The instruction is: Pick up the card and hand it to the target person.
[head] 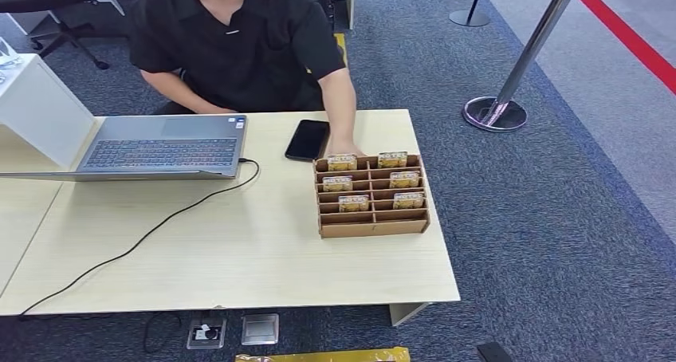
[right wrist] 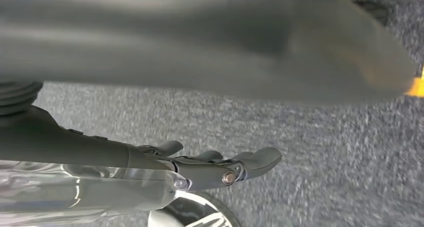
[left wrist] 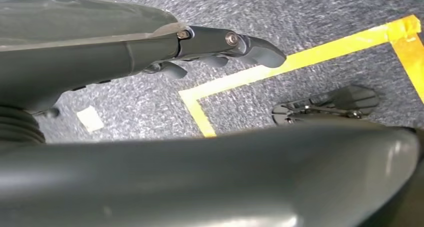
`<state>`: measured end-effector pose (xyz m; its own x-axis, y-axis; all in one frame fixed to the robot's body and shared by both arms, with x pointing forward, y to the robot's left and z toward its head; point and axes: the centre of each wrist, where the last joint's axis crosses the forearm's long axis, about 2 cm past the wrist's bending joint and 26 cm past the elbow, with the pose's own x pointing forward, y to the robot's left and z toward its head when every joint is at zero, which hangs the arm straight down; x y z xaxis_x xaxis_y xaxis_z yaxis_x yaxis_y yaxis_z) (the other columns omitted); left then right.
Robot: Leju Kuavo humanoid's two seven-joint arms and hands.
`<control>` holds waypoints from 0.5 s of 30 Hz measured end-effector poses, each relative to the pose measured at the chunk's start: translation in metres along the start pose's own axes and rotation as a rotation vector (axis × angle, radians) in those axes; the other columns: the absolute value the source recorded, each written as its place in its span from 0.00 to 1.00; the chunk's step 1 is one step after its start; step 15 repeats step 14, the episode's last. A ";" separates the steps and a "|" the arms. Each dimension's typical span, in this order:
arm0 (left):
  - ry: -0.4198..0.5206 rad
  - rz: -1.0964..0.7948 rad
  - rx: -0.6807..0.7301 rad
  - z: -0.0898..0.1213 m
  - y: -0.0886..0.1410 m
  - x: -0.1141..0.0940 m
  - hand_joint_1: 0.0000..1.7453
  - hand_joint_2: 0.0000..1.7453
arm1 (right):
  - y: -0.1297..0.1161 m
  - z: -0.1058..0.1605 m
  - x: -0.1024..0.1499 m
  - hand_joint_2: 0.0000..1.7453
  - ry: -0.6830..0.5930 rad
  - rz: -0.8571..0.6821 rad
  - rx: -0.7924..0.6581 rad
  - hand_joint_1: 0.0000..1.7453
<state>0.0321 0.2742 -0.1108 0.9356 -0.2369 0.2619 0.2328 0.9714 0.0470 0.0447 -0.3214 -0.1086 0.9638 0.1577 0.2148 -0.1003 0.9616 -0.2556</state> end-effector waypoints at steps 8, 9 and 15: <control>0.018 0.129 0.009 0.003 0.003 -0.015 0.00 1.00 | 0.013 0.006 -0.018 0.00 0.005 -0.083 0.098 0.00; 0.020 0.144 0.010 0.004 0.004 -0.017 0.00 0.75 | 0.015 0.006 -0.020 0.00 0.005 -0.094 0.111 0.00; 0.026 0.216 0.011 0.006 0.004 -0.024 0.00 0.00 | 0.022 0.010 -0.028 0.00 0.006 -0.146 0.163 0.00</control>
